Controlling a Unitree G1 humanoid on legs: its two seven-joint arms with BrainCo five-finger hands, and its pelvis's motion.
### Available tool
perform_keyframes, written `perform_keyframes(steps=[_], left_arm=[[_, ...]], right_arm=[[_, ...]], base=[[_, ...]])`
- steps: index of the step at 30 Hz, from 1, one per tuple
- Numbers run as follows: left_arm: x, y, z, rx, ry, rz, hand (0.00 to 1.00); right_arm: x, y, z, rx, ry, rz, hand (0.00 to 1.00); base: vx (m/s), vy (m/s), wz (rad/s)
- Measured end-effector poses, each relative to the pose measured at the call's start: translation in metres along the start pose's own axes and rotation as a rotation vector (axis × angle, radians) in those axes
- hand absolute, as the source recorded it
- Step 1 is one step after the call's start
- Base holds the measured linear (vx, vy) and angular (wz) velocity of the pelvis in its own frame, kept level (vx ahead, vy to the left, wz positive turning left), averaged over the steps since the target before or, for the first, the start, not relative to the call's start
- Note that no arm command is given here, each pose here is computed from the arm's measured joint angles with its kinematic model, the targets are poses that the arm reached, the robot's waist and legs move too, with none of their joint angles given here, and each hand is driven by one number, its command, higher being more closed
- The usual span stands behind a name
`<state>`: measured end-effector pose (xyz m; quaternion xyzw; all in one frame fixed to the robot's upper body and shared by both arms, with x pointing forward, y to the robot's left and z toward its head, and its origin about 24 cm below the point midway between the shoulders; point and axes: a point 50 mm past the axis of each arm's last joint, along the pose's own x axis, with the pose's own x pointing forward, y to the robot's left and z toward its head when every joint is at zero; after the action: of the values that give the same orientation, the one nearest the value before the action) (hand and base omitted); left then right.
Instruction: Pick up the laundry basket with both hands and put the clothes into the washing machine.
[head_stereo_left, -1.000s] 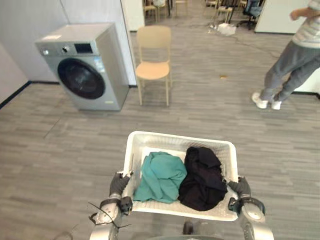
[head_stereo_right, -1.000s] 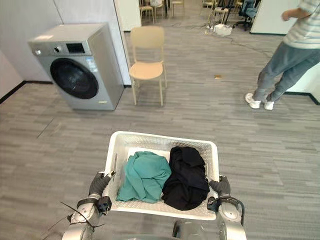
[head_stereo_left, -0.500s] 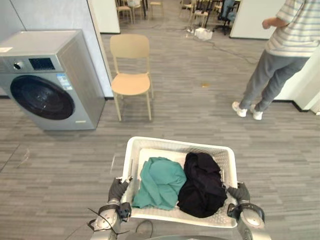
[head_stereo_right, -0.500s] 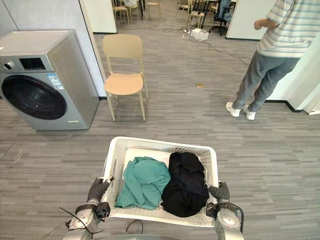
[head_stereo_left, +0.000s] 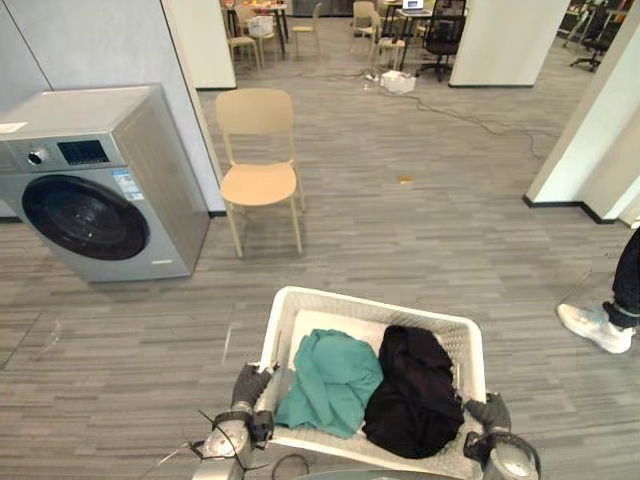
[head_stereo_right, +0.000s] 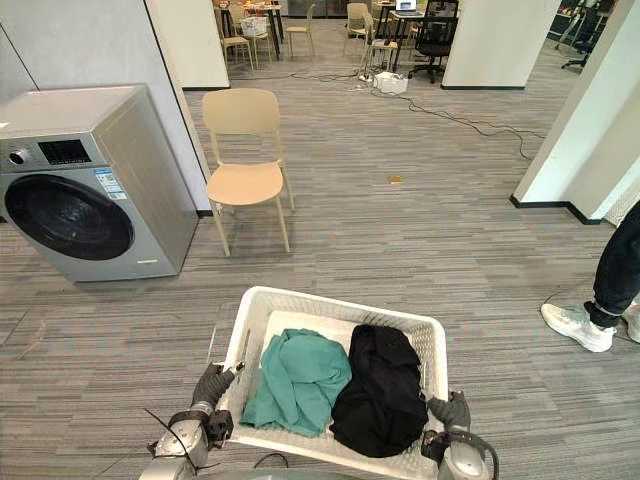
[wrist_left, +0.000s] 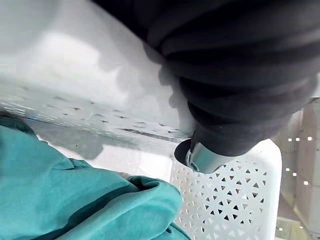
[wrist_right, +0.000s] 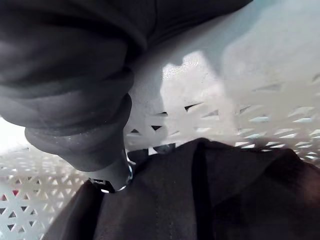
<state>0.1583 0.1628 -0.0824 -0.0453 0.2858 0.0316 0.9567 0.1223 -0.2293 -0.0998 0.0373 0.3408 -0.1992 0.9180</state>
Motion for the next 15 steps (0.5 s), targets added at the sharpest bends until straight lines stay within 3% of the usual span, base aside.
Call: perform_keyframes(steps=[6, 15], left_arm=[[0.006, 0.003, -0.007, 0.038, 0.051, -0.011, 1.0], [0.014, 0.009, 0.004, 0.057, 0.022, -0.004, 1.0]], right_arm=[[0.009, -0.005, -0.025, 0.071, 0.128, -0.003, 1.0], [0.022, 0.008, -0.015, 0.113, 0.128, 0.039, 1.0]], base=[[0.01, -0.014, 0.01], [0.03, -0.018, 0.02]])
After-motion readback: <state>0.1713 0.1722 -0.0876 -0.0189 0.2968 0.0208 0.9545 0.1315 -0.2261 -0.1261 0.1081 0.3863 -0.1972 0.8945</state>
